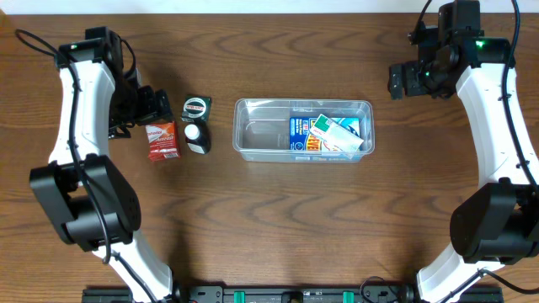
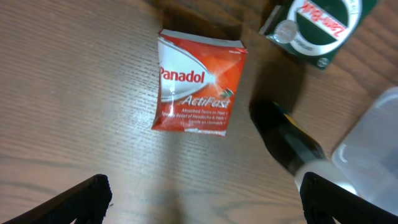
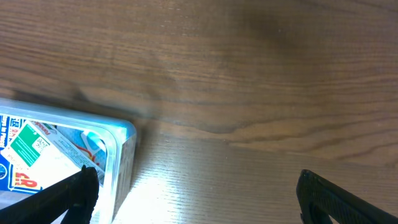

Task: Pack container
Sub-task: 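Reach left gripper to the red Panadol ActiFast box and grasp it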

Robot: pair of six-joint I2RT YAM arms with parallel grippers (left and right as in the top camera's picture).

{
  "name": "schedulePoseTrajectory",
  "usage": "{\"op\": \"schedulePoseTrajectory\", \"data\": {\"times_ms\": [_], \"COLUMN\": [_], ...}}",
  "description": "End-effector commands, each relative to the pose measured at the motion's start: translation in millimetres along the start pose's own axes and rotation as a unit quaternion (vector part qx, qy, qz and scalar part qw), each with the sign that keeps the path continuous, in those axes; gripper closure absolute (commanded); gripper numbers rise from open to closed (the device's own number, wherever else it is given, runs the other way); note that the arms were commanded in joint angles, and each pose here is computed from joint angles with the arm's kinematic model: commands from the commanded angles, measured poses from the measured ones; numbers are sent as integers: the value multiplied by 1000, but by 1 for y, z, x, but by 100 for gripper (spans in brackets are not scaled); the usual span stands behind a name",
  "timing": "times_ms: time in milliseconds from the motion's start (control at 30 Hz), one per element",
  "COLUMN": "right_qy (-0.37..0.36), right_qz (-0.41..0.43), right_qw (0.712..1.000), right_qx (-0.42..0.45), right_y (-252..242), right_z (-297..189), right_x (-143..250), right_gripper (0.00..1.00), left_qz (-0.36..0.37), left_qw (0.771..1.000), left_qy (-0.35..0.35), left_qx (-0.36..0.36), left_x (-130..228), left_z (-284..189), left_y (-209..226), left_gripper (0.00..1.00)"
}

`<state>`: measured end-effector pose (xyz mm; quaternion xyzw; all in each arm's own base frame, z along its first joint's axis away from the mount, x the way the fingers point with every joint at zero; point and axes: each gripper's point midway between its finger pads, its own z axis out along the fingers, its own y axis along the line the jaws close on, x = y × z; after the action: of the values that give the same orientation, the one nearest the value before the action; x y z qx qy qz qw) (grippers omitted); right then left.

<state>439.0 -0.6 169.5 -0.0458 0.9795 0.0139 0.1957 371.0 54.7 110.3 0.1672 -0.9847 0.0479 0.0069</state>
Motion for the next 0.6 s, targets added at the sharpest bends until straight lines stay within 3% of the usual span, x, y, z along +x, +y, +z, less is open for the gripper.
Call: {"op": "schedulePoseTrajectory", "data": {"times_ms": [0,333,567], "right_qy": [-3,-3,-3], "right_qz": [9,9,9], "right_qw": [1000,1000,1000], "right_qx": [2,2,2], "right_y": [-2,-2,-2], "right_z": [-3,-3,-3], "right_x": [-1,-1,-1], "right_gripper": [1,1,1], "left_qz": [-1,-9,1], "left_qw": [1000,998,999], "left_qy": [17,55,41], "left_qx": [-5,-11,-9], "left_x": [-2,-9,-16], "left_z": [14,62,81], "left_y": [4,6,2], "left_gripper": [2,2,1]}}
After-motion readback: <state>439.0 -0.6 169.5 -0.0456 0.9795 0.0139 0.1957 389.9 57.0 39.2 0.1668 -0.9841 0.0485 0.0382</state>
